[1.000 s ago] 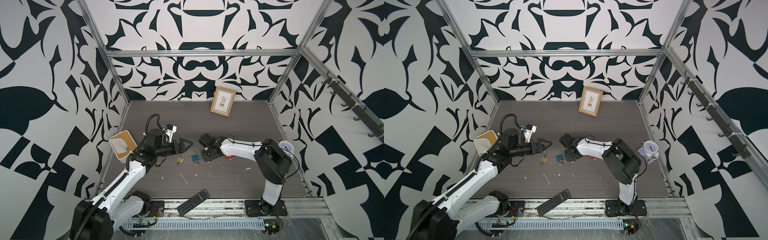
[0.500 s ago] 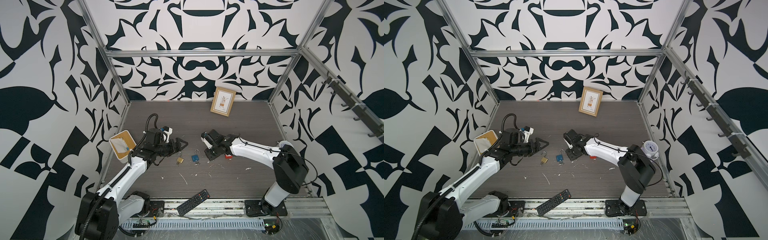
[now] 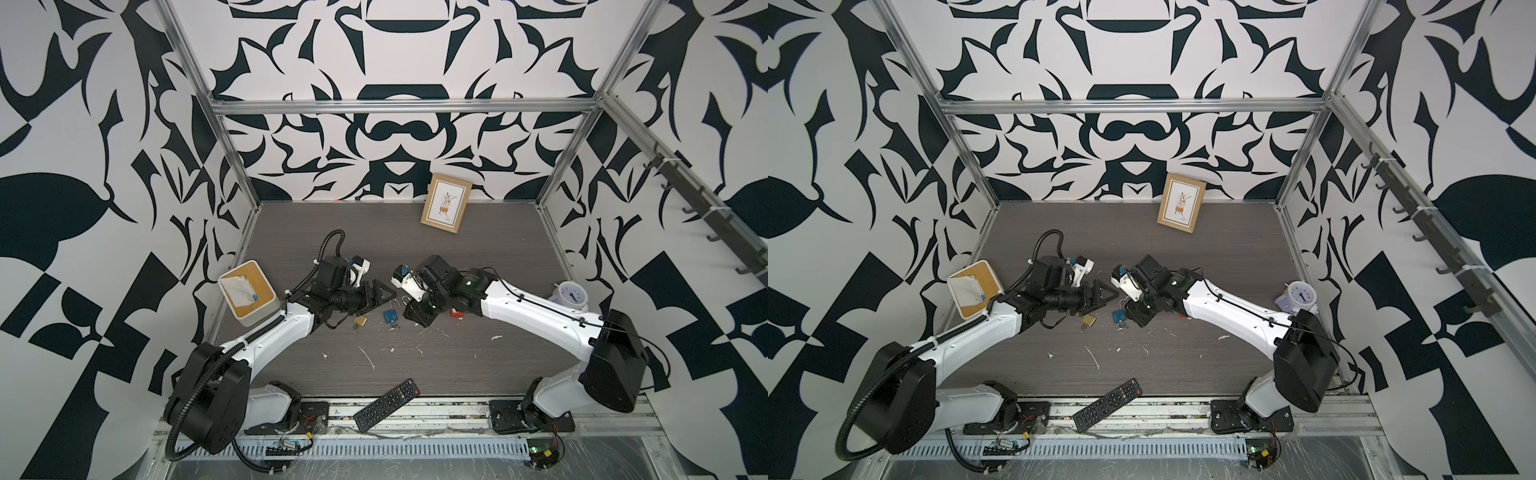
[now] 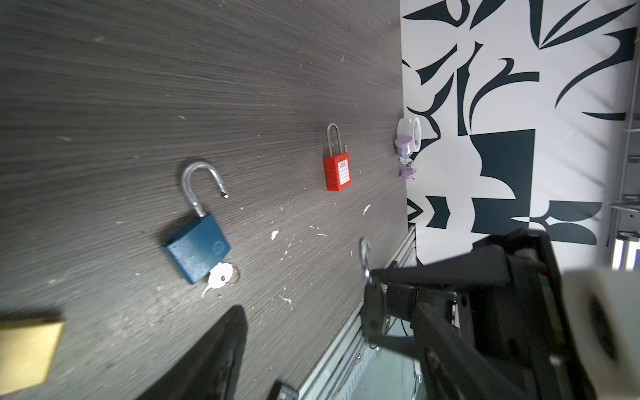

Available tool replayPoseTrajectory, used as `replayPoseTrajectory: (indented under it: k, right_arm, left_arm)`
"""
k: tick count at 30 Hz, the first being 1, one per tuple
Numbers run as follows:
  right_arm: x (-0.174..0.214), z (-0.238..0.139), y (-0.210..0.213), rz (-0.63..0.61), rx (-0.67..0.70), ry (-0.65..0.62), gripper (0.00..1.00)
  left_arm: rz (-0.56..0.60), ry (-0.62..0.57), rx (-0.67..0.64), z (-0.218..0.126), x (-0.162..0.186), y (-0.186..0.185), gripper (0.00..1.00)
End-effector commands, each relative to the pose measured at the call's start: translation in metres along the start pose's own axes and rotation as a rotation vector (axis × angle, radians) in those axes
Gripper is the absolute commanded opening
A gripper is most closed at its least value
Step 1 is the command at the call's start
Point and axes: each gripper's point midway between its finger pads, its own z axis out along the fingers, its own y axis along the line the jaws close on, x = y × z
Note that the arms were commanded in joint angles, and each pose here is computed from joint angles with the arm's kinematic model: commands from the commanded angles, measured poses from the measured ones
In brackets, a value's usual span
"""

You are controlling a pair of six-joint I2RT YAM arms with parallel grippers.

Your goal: Lock with the key

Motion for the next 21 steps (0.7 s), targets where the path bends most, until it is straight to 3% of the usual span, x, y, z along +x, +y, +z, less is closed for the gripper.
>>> replayPoseTrajectory:
  k: [1, 10, 21]
  right_arm:
    - [-0.017, -0.022, 0.015, -0.057, -0.033, -0.063, 0.00]
    - [-0.024, -0.025, 0.023, -0.071, -0.036, -0.097, 0.00]
    - [-0.028, -0.023, 0.012, -0.056, 0.033, -0.106, 0.00]
  left_arm:
    - [0.022, -0.024, 0.061, 0.004, -0.014, -0.020, 0.75]
    - [0.034, 0.059, 0.092, 0.031, 0.000, -0.036, 0.55]
    - [0.037, 0.055, 0.108, 0.029, 0.002, -0.039, 0.36]
